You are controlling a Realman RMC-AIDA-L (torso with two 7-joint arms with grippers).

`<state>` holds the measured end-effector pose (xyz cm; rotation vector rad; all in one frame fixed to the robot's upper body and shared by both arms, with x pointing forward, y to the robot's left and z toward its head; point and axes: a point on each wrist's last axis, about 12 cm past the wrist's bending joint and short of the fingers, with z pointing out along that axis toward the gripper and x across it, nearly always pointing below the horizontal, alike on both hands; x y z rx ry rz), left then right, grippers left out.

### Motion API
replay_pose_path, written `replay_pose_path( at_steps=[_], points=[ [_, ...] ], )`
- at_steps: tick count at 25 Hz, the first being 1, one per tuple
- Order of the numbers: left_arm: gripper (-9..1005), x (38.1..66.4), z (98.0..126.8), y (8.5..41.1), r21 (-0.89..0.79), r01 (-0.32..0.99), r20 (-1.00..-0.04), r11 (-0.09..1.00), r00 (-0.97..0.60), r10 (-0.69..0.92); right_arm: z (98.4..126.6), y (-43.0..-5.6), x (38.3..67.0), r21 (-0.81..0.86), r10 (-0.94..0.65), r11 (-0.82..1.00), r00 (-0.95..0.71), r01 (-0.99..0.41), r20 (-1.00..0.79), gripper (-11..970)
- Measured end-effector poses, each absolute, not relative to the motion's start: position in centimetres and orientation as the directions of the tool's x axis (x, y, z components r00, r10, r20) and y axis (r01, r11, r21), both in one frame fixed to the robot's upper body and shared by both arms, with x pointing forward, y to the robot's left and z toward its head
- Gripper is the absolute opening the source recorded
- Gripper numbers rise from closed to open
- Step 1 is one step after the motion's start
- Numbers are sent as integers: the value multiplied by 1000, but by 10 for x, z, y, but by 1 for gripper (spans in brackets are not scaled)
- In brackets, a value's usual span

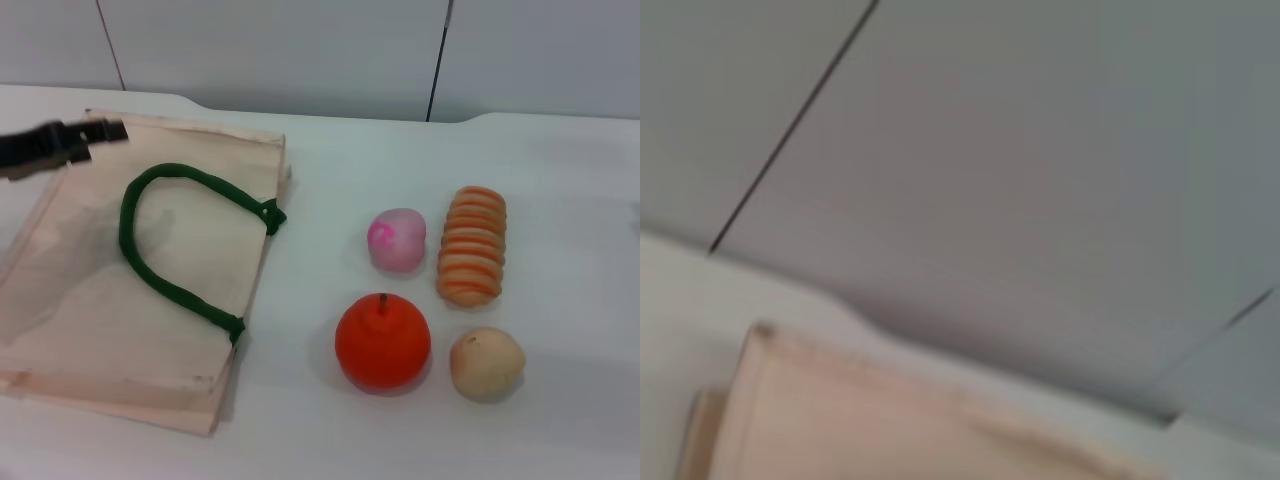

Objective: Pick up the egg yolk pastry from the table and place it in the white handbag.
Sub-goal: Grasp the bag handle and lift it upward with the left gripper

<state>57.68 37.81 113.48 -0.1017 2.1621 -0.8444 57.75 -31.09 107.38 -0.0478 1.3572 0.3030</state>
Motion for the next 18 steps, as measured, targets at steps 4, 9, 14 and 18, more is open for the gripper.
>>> replay_pose_path(
  at_steps=[4, 9, 14, 18],
  points=[
    [811, 588, 1133, 369, -549, 142, -578, 824, -776, -252, 1073, -311, 578, 139, 183, 961, 174, -239, -968, 877],
    [812, 591, 1133, 366, -511, 89, -500, 855, -840, -211, 1071, -312, 578, 139, 178, 963, 160, -229, -971, 877],
    [812, 594, 1134, 364, -468, 78, -467, 880, -867, -172, 1069, -314, 578, 139, 174, 966, 146, -219, -974, 877],
    [809, 603, 1134, 353, -457, 107, -466, 883, -874, -135, 1070, -313, 580, 139, 174, 965, 149, -220, -973, 877]
  ],
)
